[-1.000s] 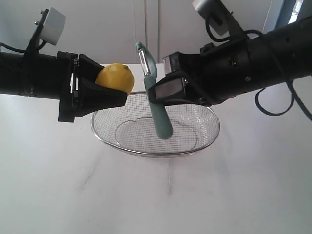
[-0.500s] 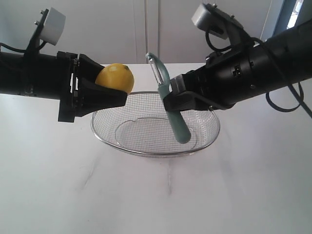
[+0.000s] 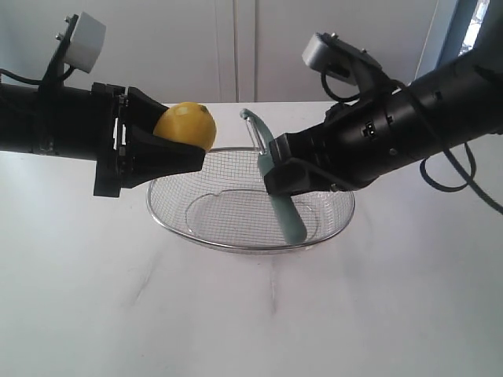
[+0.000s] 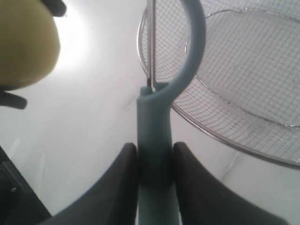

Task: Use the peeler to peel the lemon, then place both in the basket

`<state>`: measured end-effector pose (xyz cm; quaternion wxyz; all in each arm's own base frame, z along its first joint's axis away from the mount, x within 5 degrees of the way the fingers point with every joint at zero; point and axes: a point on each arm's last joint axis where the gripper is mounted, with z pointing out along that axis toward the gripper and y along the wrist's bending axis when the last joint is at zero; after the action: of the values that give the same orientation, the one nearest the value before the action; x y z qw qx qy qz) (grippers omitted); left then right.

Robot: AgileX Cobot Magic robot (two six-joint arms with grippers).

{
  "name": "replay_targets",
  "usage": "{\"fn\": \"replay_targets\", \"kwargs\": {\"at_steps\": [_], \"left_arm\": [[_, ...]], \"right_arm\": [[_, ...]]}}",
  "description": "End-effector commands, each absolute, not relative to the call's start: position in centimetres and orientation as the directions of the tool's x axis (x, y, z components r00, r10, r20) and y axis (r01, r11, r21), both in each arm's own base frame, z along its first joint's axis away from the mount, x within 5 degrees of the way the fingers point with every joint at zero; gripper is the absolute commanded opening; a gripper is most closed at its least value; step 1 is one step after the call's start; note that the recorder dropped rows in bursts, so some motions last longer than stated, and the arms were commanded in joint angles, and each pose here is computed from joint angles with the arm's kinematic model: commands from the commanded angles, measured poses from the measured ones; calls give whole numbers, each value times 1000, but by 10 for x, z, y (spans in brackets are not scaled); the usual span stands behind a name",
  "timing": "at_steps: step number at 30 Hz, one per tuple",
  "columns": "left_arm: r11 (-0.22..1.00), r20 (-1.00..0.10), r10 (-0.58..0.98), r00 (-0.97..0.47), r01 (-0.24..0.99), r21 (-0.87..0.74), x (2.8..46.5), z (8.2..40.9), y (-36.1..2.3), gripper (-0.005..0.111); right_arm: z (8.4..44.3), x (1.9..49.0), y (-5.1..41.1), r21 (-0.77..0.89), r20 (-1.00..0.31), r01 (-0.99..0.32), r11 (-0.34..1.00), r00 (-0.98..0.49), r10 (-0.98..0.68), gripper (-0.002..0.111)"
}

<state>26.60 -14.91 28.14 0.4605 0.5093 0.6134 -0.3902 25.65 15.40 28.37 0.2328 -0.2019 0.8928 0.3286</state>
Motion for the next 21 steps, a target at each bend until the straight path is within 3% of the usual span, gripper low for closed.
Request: {"fn": "replay_targets", "kwargs": {"at_steps": [1, 10, 21], "left_arm": [[176, -973, 223, -56, 984, -16, 265, 288, -149, 0], [176, -973, 223, -56, 984, -16, 265, 288, -149, 0], [176, -973, 223, -56, 984, -16, 265, 288, -149, 0]], "right_arm": [[272, 261, 155, 528, -487, -457, 716, -853, -185, 0], [262, 258, 168, 619, -396, -420, 663, -896, -198, 0], [270, 251, 181, 720, -404, -443, 534, -893, -196, 0]]}}
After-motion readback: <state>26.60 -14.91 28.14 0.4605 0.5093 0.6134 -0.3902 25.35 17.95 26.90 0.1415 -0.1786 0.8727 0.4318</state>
